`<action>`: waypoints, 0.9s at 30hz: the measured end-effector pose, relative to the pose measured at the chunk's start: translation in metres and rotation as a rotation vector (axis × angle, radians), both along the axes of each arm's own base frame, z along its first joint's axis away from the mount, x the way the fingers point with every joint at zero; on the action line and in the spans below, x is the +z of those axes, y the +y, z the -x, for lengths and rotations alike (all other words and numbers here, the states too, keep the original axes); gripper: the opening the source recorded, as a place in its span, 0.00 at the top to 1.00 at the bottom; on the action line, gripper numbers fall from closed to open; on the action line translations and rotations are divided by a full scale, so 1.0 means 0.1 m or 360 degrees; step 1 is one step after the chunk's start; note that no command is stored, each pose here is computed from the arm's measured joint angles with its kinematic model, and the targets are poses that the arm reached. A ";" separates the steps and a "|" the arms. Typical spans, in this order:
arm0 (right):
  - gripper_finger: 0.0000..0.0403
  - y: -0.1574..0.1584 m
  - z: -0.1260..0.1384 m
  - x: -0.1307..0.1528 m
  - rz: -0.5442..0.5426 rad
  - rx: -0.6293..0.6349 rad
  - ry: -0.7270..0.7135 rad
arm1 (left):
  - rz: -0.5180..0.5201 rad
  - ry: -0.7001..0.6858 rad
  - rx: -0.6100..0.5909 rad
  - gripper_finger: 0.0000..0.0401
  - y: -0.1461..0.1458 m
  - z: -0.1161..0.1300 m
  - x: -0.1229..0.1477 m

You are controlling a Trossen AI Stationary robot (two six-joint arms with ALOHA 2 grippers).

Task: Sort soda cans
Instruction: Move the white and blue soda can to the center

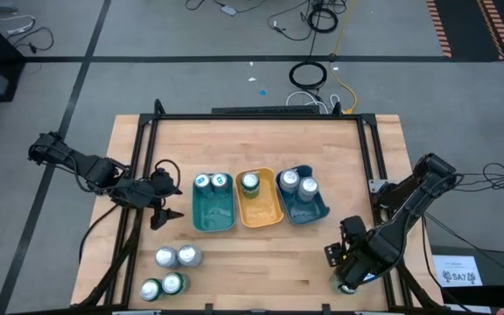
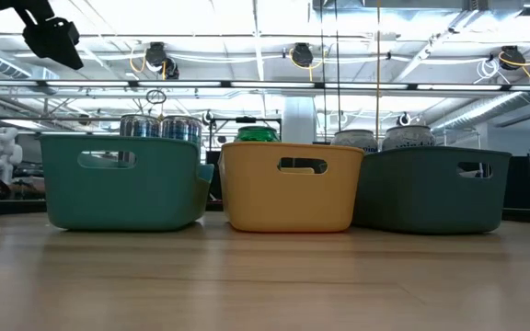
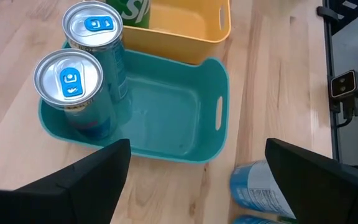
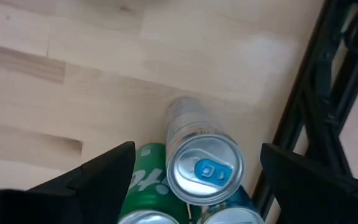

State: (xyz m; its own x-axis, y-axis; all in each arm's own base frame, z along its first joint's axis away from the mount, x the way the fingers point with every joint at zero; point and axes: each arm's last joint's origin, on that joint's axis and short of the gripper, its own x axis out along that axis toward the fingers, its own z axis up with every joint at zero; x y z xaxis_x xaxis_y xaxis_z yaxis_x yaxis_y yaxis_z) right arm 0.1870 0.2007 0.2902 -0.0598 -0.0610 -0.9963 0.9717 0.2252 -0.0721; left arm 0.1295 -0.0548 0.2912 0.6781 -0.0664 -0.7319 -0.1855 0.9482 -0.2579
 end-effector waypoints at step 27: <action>0.39 0.15 0.04 -0.52 -0.0239 -0.0009 0.0025 | -0.0002 0.0000 0.0000 0.05 0.00 0.00 0.00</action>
State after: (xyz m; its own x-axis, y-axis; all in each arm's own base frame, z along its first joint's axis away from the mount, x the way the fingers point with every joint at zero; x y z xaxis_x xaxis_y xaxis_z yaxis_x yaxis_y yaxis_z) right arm 0.1829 0.2155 0.2379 -0.0751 0.0891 -0.9932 0.9720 0.2289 -0.0529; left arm 0.1295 -0.0548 0.2911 0.6781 -0.0656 -0.7321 -0.1854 0.9485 -0.2567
